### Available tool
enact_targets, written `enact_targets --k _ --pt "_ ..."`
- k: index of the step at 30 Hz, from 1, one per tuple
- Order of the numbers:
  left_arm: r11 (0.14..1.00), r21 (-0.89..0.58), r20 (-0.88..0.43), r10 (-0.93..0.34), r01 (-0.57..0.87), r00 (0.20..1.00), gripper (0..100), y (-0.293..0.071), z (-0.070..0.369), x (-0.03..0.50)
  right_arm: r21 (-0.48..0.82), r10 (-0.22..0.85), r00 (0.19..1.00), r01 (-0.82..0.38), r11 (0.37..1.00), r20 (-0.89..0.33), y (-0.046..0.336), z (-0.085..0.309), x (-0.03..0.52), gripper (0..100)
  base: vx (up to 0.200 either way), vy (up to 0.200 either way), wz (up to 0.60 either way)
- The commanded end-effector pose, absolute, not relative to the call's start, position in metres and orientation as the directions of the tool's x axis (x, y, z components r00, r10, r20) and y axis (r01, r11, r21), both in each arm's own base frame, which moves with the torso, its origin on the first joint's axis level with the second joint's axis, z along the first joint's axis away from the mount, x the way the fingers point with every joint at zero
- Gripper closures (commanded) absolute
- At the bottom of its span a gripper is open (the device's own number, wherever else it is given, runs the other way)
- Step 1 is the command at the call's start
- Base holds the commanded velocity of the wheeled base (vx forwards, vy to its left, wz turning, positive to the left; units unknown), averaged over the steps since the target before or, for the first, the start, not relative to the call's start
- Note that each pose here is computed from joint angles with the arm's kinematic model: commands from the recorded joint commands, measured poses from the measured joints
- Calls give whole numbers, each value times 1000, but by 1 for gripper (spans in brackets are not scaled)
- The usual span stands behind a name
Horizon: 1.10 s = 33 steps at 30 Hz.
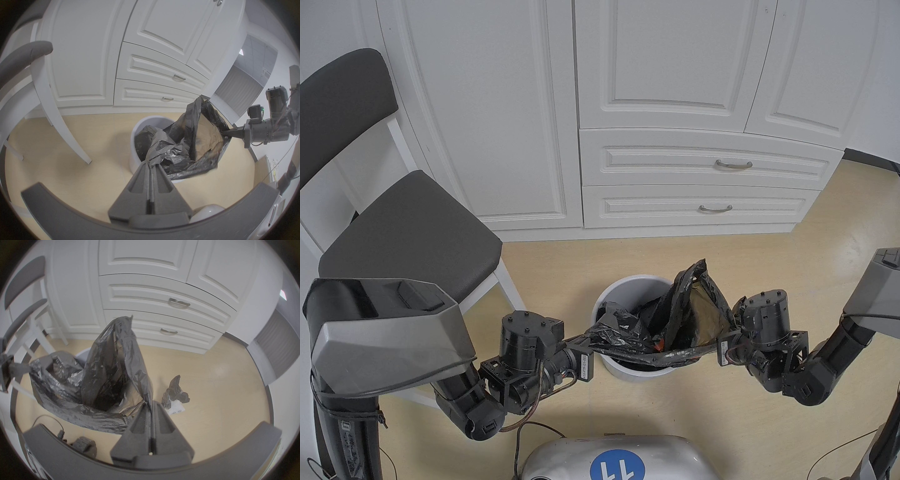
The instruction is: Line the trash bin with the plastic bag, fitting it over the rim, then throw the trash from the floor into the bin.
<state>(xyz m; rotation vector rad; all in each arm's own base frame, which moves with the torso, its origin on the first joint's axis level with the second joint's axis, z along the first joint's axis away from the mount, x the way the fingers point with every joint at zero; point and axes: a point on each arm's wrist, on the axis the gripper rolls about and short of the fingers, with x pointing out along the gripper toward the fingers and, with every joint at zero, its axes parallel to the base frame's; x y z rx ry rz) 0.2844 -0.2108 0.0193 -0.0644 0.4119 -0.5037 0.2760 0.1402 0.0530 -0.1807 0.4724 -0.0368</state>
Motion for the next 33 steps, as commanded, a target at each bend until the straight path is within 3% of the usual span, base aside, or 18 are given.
enact_targets --k 1,10,13,17,23,33 --pt "869 -154 -368 -493 471 789 100 -214 24 277 -221 -45 892 -62 973 -449 146 58 257 100 0 0 0" --pt "877 -143 -417 -473 458 776 100 -214 -9 278 -303 -54 871 -111 947 -489 154 39 251 100 0 0 0" --pt "878 -154 -359 -477 454 802 100 -215 -10 285 -267 -50 884 -87 960 -465 160 35 262 100 0 0 0" --pt "903 -165 -273 -429 397 861 100 -192 9 302 -96 -15 950 -15 995 -311 179 30 297 100 0 0 0" --pt "899 -183 -209 -431 398 878 100 -191 19 308 -23 -22 976 18 1000 -216 186 20 324 100 0 0 0" --pt "875 -165 -297 -484 455 823 100 -210 -18 285 -150 -96 942 49 987 -322 157 7 318 100 0 0 0"
